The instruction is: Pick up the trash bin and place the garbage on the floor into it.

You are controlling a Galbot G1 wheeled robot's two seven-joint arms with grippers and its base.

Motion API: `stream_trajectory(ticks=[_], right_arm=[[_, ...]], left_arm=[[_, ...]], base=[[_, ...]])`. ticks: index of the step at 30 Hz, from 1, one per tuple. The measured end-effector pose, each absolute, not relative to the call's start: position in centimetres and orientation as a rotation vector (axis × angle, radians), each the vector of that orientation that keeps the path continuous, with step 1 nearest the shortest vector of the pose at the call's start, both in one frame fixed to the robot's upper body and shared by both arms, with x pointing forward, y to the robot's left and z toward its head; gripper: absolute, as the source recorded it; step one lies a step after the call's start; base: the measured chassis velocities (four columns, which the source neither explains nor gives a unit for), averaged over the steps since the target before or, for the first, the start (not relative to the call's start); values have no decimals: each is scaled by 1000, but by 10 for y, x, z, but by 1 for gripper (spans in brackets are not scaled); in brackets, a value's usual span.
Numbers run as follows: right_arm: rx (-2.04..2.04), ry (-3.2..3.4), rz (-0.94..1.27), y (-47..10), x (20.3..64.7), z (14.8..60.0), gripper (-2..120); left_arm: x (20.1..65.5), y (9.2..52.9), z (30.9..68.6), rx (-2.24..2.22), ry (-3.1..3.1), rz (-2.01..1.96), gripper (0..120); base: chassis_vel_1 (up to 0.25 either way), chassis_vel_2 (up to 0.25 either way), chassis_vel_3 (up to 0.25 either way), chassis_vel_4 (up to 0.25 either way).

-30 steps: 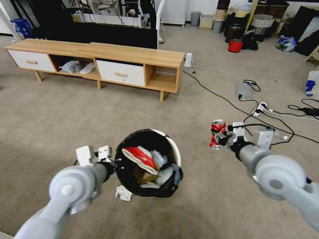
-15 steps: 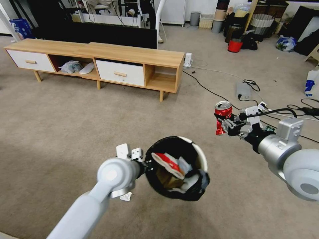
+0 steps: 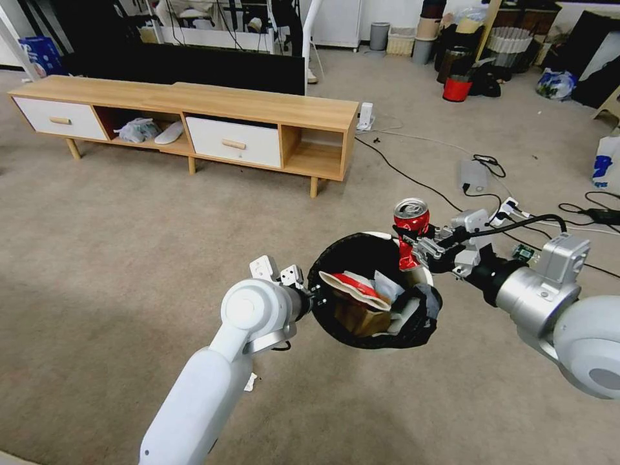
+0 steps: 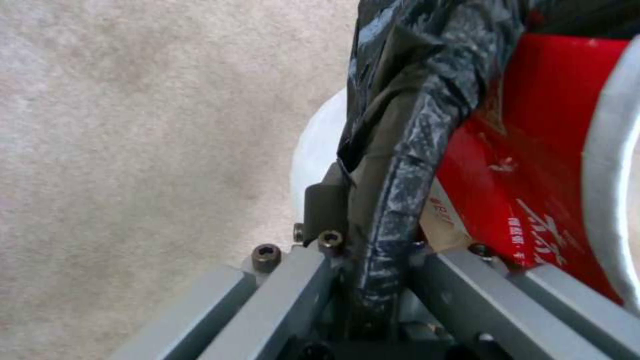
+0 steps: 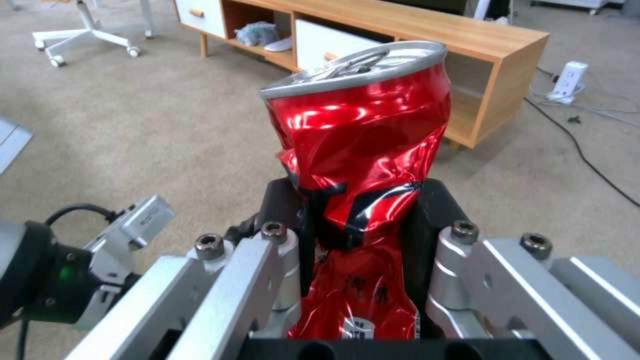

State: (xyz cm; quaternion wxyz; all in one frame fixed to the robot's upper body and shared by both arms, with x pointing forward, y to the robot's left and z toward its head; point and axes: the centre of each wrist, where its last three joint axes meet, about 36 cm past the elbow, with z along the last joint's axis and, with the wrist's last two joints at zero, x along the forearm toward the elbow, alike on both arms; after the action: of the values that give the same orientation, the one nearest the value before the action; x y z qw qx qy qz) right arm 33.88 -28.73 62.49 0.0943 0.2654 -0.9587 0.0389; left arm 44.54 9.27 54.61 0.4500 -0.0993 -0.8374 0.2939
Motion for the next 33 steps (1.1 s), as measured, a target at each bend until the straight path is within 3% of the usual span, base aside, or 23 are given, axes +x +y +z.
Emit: stream_trajectory(ticks=[33], right_arm=[[754,-2769,201,-292,354,569,23]], left_arm=[[445,84,564,-269,-2088,782,0]], base=[[0,0,0,0]])
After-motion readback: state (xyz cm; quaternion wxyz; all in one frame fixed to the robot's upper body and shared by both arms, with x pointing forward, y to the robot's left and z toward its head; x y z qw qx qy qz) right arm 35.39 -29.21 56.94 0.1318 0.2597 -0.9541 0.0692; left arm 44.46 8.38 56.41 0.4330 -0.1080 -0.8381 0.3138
